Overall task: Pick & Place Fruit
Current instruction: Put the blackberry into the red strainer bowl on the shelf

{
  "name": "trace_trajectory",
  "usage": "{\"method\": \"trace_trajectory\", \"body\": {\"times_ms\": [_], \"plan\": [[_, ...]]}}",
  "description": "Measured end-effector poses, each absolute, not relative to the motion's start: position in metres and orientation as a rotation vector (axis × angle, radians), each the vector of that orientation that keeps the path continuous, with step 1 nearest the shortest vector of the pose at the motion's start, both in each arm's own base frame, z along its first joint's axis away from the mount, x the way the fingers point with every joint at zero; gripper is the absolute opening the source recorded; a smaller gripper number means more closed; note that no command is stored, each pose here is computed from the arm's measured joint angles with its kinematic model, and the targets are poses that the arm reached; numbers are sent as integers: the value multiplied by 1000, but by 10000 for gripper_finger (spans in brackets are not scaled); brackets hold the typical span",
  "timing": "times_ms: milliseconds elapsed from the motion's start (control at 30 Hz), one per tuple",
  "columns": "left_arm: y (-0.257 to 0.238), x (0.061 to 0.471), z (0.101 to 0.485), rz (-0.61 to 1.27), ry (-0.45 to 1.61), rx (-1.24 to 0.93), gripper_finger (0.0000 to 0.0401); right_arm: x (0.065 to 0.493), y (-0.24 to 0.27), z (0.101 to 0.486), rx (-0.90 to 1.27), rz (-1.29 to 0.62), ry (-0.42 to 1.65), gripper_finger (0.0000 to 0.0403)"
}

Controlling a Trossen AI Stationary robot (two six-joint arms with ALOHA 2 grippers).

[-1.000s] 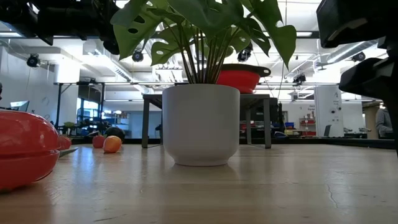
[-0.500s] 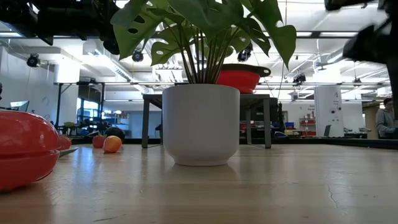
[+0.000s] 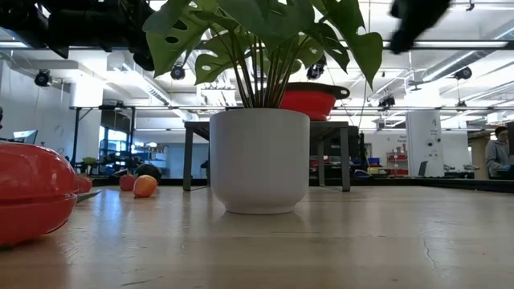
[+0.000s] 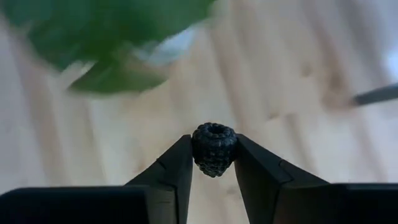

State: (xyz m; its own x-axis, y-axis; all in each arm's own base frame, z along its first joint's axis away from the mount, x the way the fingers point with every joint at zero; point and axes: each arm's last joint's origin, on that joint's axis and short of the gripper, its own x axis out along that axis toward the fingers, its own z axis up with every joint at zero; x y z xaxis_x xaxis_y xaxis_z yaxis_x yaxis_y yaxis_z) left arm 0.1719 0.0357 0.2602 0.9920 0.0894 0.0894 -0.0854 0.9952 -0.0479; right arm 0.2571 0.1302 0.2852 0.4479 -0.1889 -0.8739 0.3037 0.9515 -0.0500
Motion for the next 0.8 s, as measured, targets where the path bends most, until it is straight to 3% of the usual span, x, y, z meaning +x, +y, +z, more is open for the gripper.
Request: {"method": "trace_trajectory", "body": {"times_ms": [367, 800], "plan": [[36, 172, 260, 88, -91, -44, 167, 261, 31, 322, 98, -391, 974, 103], [36, 172, 260, 88, -92, -44, 167, 265, -40, 348, 115, -491, 870, 112]]}}
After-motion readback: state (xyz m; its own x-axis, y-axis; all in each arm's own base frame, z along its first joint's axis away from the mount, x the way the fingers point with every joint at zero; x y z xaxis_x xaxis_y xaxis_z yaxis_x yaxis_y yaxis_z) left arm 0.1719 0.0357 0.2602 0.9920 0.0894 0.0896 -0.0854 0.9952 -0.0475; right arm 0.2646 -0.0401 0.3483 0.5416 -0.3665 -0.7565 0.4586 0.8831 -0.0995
